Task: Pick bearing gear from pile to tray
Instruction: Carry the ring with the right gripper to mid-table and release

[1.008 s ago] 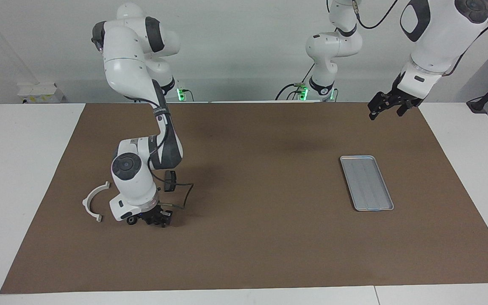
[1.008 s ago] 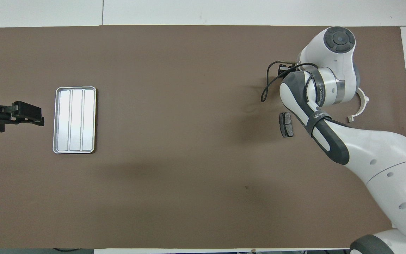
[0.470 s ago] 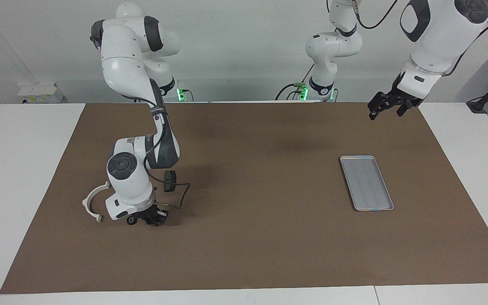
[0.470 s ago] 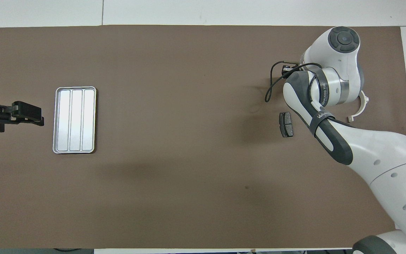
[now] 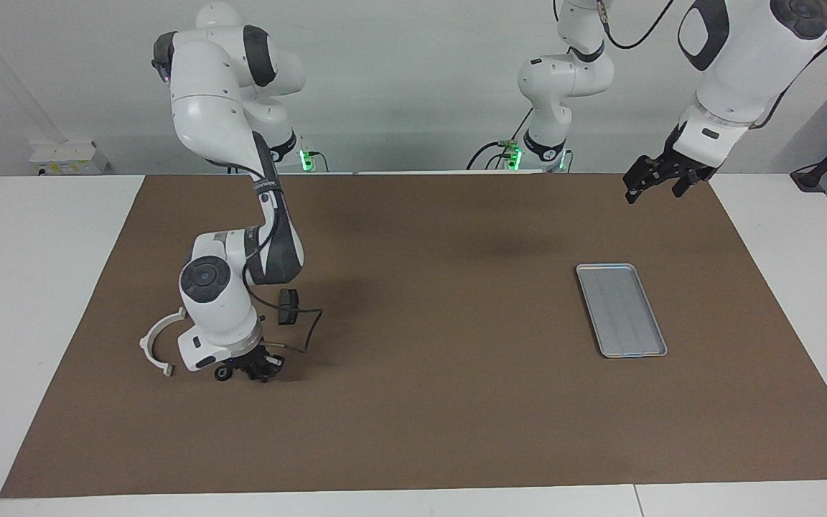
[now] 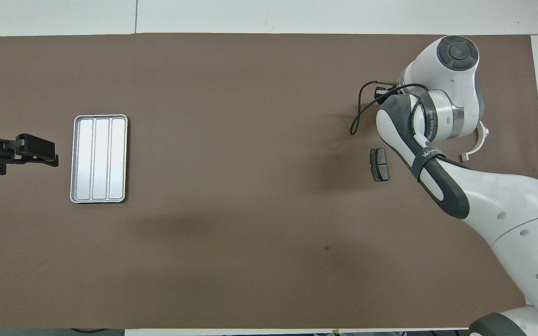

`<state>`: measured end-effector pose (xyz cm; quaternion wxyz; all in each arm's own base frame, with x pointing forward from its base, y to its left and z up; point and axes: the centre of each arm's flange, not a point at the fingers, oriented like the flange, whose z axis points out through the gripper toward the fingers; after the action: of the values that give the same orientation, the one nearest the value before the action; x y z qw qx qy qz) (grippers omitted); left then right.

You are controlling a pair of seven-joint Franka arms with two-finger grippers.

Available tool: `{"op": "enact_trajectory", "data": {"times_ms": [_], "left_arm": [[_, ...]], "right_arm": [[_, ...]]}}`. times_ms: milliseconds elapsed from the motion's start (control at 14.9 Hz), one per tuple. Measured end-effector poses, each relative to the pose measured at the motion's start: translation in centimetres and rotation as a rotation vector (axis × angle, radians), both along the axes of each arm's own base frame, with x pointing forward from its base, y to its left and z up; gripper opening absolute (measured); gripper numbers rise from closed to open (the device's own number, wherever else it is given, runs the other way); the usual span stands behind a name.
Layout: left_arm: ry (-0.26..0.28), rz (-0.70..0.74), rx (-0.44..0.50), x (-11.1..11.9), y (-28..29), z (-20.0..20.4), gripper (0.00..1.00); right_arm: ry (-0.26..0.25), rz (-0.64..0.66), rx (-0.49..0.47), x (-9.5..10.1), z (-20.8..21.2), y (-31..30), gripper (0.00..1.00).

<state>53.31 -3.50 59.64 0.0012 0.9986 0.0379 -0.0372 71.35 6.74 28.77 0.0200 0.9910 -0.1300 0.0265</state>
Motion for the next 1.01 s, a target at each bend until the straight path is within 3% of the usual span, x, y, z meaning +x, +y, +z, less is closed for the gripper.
{"op": "enact_trajectory", "data": {"times_ms": [67, 202, 336, 538, 739, 1008], "left_arm": [[0.000, 0.000, 0.000, 0.0, 0.0, 0.0, 1.00], [0.000, 0.000, 0.000, 0.0, 0.0, 0.0, 1.00], [0.000, 0.000, 0.000, 0.0, 0.0, 0.0, 1.00], [0.000, 0.000, 0.000, 0.0, 0.0, 0.0, 1.00], [0.000, 0.000, 0.000, 0.0, 0.0, 0.0, 1.00], [0.000, 0.000, 0.000, 0.0, 0.0, 0.0, 1.00]], "right_arm": [[0.024, -0.001, -0.003, -0.2, 0.1, 0.0, 0.24], [0.119, 0.003, -0.016, -0.7, 1.1, 0.4, 0.24], [0.169, 0.027, -0.026, -0.6, 5.2, 0.9, 0.24], [0.181, 0.082, -0.029, -2.0, 13.6, 2.5, 0.24], [0.181, 0.137, -0.018, -6.1, 21.4, 8.2, 0.24], [0.127, -0.084, 0.099, -12.0, 26.7, 20.9, 0.24]]}}
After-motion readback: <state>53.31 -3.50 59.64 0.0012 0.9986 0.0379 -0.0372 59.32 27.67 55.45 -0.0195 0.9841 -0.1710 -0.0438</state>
